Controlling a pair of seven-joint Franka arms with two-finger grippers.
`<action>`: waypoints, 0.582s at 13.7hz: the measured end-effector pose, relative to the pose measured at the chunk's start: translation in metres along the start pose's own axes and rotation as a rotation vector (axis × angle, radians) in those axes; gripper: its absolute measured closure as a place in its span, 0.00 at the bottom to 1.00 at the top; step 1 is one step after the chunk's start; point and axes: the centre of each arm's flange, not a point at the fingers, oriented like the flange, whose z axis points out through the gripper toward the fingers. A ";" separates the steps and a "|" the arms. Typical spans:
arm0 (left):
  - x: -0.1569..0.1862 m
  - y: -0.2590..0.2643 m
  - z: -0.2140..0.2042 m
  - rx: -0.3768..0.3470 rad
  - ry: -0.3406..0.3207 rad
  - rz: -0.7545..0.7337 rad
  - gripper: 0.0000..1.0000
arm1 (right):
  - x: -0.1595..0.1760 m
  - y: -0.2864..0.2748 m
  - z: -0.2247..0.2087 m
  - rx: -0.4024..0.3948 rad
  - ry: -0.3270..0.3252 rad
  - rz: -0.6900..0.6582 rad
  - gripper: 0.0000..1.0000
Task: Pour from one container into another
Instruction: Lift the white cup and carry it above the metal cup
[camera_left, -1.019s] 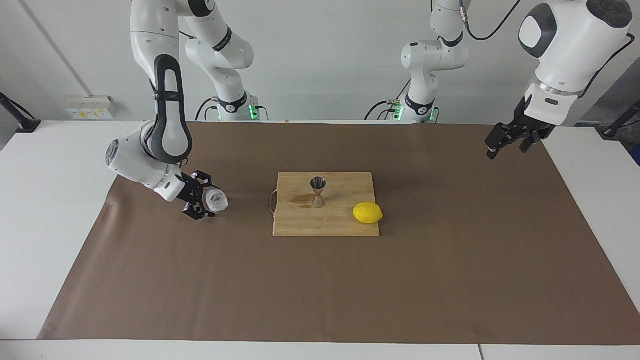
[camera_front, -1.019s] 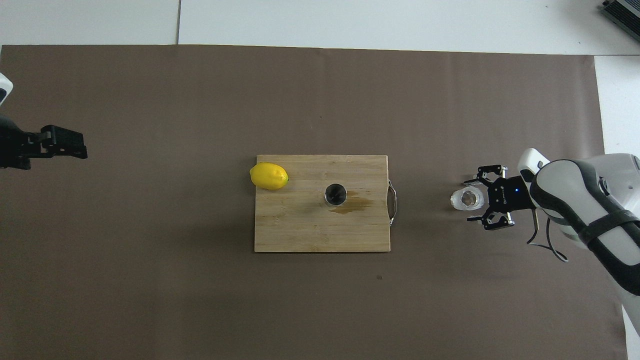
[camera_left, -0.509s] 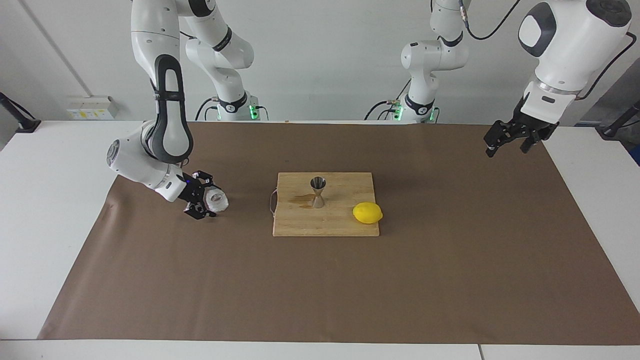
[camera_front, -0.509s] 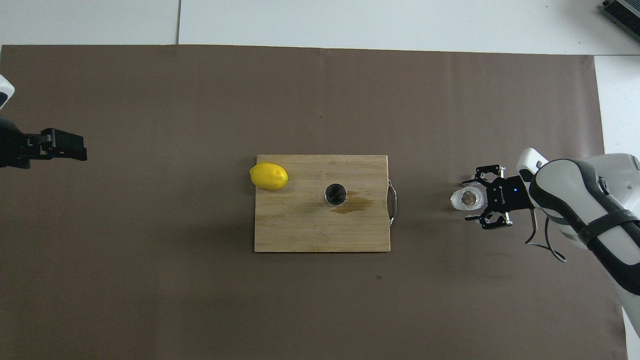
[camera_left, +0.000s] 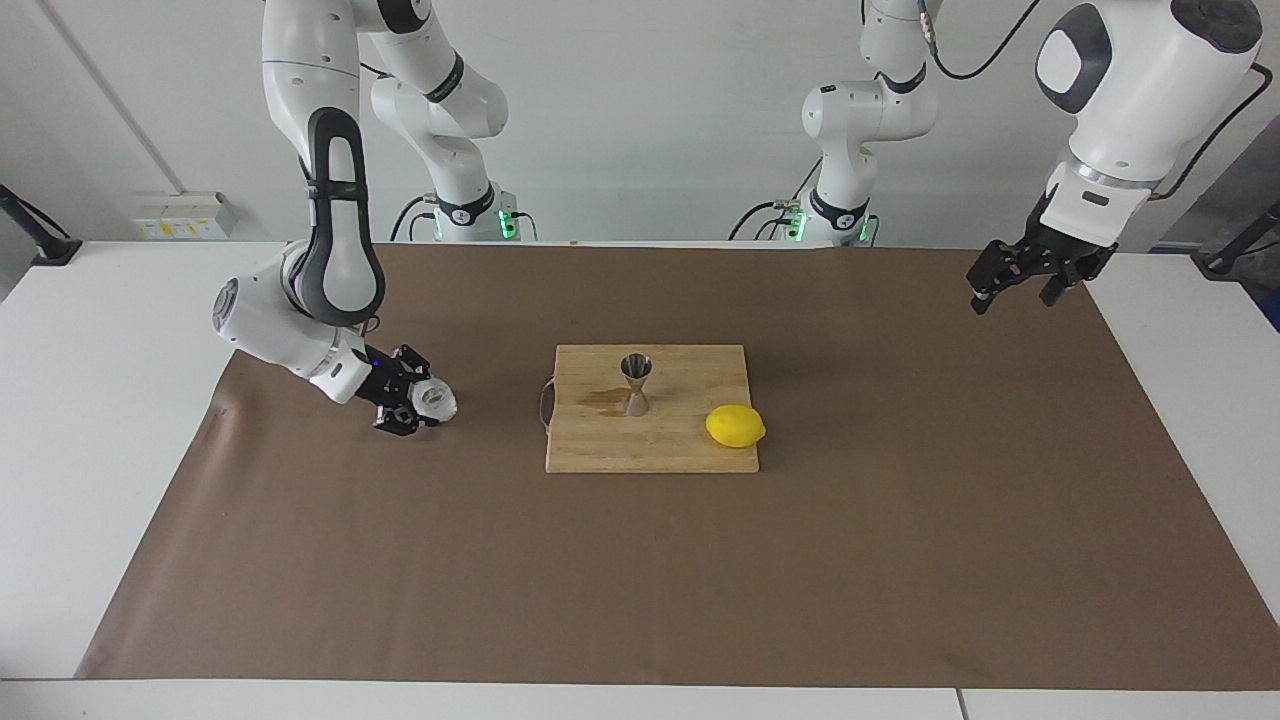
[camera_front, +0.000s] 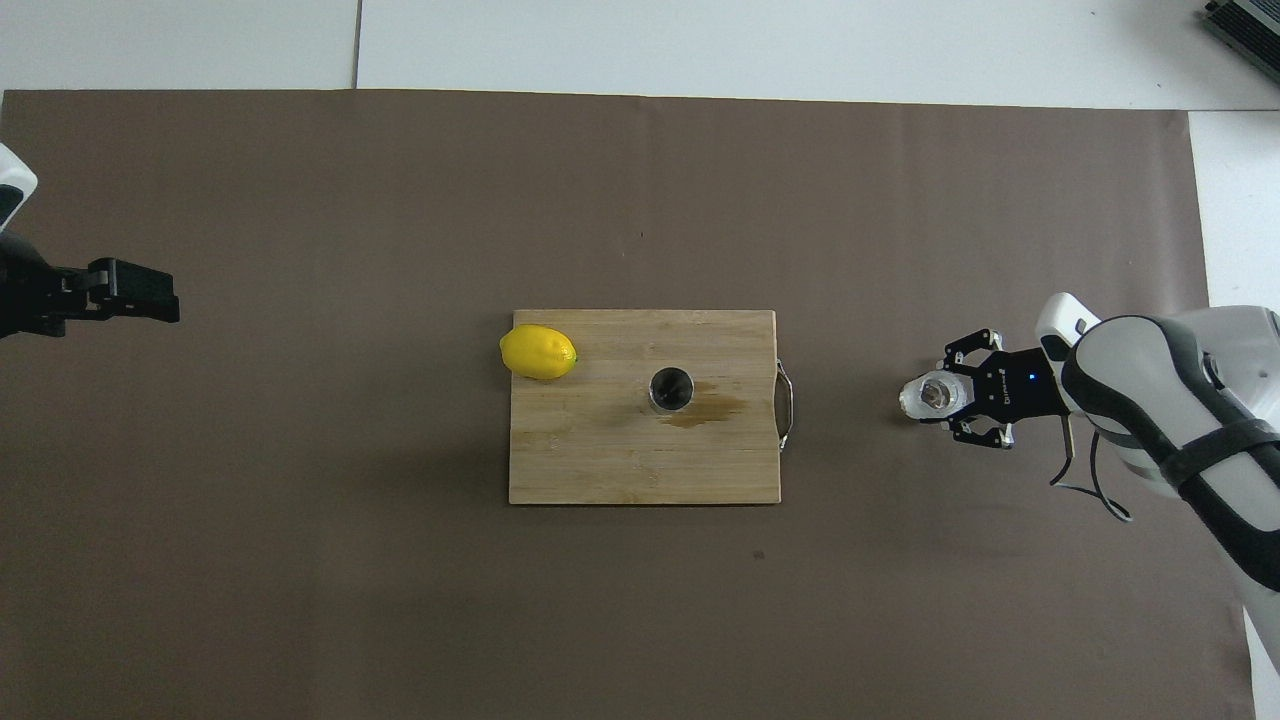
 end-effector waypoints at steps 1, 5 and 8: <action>-0.002 0.000 -0.003 0.000 0.003 -0.001 0.00 | 0.004 0.000 -0.002 -0.003 0.000 -0.006 0.49; -0.009 -0.001 -0.008 0.003 -0.017 0.002 0.00 | 0.044 0.004 -0.013 -0.025 -0.009 -0.011 0.49; -0.009 0.000 -0.008 0.003 -0.019 0.011 0.00 | 0.087 0.005 -0.026 -0.053 -0.014 0.015 0.49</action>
